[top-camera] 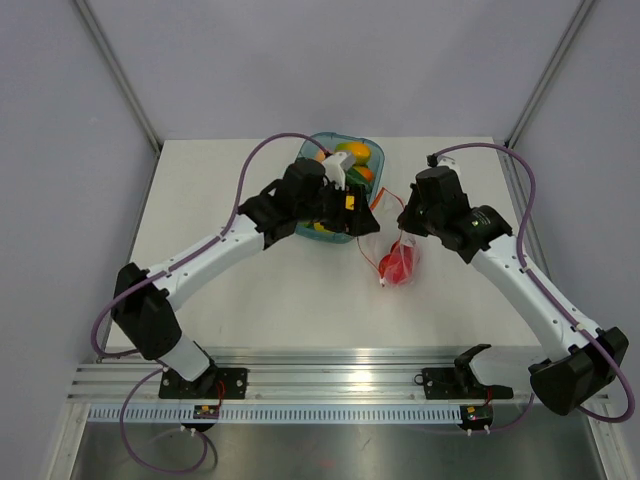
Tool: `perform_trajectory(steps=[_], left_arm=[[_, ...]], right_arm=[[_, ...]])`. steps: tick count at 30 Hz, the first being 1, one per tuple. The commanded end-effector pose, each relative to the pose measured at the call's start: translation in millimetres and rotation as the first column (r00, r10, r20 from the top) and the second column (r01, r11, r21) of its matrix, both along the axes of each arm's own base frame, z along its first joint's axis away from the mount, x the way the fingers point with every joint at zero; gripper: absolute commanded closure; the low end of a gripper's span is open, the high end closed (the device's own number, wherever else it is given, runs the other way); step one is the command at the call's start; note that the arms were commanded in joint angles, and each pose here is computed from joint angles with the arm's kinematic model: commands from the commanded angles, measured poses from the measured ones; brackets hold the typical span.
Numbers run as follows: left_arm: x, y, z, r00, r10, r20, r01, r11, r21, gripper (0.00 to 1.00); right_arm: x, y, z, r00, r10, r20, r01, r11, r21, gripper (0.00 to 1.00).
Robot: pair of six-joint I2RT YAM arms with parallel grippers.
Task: Place the food in the zip-top bag and seal the zipper
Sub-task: Place the fake fruit in the zipper food storage bag, then pick up the fake fruit from the bin.
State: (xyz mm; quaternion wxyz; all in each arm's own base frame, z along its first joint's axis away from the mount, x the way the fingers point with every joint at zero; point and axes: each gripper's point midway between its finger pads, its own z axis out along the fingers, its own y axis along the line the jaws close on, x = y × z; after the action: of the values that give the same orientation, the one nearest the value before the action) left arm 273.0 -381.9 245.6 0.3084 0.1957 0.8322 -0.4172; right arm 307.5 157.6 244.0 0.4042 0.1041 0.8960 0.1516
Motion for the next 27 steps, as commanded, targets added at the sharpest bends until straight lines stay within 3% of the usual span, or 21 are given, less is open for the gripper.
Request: perform_trajectory(steps=[1, 3, 7, 10, 15, 16, 22, 27], left_arm=[[31, 41, 45, 0.987, 0.125, 0.099, -0.119, 0.991, -0.064, 0.18], [56, 70, 40, 0.974, 0.214, 0.078, -0.21, 0.976, -0.058, 0.18], [101, 129, 2, 0.897, 0.429, 0.104, -0.441, 0.884, 0.156, 0.18], [124, 145, -18, 0.861, 0.487, 0.149, -0.509, 0.816, 0.273, 0.16], [161, 148, -35, 0.839, 0.503, 0.21, -0.544, 0.757, 0.362, 0.07], [168, 157, -38, 0.811, 0.533, 0.243, -0.585, 0.712, 0.389, 0.05], [201, 171, -57, 0.769, 0.542, 0.339, -0.637, 0.596, 0.489, 0.04], [214, 169, -75, 0.77, 0.531, 0.355, -0.635, 0.575, 0.516, 0.06]], right_arm=[[3, -8, 9, 0.998, -0.037, 0.043, 0.037, 0.999, 0.001, 1.0], [1, -9, 9, 0.998, -0.038, 0.045, 0.038, 0.999, 0.001, 1.0], [-2, -9, 11, 0.998, -0.031, 0.049, 0.031, 0.999, 0.01, 1.0], [-2, -6, 11, 0.998, -0.022, 0.052, 0.021, 1.0, 0.023, 1.0], [-2, -4, 12, 0.999, -0.013, 0.051, 0.011, 1.0, 0.028, 1.0], [-2, -4, 12, 0.999, -0.01, 0.05, 0.008, 1.0, 0.025, 1.0], [-2, -5, 16, 0.998, -0.006, 0.062, 0.005, 1.0, 0.022, 1.0], [0, -4, 15, 0.998, -0.008, 0.059, 0.007, 1.0, 0.017, 1.0]])
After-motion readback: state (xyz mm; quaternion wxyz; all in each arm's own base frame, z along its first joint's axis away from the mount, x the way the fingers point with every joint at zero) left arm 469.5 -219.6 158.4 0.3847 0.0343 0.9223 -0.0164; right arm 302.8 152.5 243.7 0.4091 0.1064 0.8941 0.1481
